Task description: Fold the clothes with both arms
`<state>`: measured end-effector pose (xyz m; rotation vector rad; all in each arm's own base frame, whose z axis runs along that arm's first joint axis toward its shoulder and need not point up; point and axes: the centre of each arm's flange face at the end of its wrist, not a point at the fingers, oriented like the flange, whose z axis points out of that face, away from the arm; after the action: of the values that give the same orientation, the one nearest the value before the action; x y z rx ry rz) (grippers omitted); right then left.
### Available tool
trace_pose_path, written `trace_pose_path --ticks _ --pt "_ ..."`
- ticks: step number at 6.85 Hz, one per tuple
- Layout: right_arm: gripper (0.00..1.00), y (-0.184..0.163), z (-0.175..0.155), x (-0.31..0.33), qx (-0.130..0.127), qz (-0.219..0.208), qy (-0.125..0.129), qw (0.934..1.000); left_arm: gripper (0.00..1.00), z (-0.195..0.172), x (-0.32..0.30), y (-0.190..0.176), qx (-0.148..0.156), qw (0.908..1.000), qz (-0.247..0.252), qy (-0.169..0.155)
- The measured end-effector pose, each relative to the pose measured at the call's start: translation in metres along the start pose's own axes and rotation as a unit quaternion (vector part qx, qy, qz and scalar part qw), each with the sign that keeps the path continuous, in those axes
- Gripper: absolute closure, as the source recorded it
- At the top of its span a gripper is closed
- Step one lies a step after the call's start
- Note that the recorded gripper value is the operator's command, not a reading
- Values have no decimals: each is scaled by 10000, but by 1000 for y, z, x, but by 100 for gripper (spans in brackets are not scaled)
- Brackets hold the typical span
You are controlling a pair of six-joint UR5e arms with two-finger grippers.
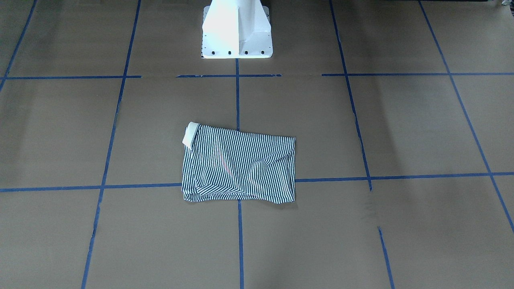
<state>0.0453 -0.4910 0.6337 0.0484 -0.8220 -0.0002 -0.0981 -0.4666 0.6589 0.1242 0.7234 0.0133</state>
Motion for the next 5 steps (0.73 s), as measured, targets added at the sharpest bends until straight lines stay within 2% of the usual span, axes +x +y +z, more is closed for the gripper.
trace_pose_path --ticks 3,5 --pt "0 0 1 0 -8 10 -30 10000 0 0 0 0 -4 10000 -12 1" --pt "0 2 1 -1 -28 25 -168 9999 0 0 0 0 -5 10000 -2 1"
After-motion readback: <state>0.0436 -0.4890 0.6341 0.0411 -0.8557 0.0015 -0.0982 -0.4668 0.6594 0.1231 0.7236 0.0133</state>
